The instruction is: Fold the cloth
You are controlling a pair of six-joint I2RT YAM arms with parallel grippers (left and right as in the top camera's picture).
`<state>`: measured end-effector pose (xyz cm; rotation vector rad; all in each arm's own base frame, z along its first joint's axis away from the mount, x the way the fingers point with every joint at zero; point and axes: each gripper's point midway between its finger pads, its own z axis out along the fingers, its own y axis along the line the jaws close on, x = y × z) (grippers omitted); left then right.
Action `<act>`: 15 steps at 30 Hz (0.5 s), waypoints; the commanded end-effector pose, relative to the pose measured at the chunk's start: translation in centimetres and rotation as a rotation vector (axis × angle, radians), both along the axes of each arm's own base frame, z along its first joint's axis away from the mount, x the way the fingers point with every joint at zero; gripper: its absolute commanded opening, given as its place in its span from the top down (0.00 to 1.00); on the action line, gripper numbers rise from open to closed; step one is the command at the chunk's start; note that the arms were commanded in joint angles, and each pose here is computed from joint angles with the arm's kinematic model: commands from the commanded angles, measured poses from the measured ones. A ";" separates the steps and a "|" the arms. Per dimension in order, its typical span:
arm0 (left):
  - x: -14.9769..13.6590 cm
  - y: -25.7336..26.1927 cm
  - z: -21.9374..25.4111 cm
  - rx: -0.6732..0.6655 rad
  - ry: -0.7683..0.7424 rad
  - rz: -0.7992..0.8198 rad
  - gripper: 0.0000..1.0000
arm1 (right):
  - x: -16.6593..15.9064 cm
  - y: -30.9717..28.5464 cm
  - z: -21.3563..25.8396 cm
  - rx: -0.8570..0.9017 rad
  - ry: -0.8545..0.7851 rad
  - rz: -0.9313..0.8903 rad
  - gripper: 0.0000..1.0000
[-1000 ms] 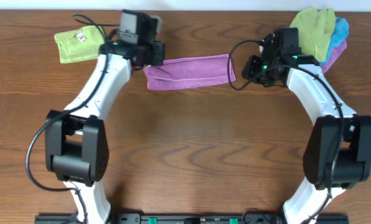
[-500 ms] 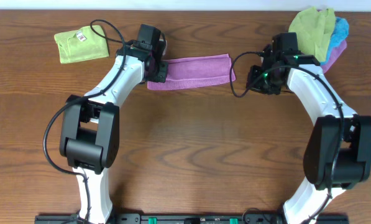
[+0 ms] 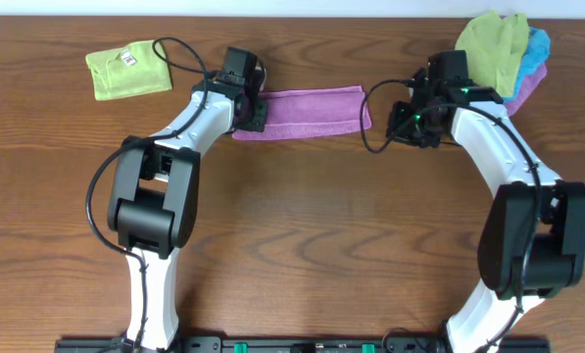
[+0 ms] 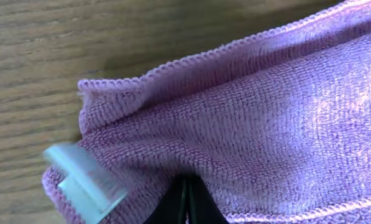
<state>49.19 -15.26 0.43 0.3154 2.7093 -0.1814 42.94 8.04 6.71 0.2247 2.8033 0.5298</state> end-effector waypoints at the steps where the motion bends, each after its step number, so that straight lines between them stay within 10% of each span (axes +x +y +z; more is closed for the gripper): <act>1: -0.1 0.0 -1.9 0.021 0.026 -0.016 0.94 | 0.4 1.7 1.4 0.033 -0.044 0.048 0.53; 4: -0.2 0.1 -2.0 0.022 0.028 -0.015 0.95 | 0.5 2.1 1.4 0.029 -0.053 0.058 0.32; 15: -0.4 0.1 -2.0 0.025 0.037 -0.016 0.94 | 3.9 2.8 -1.5 0.321 -0.050 -0.016 0.24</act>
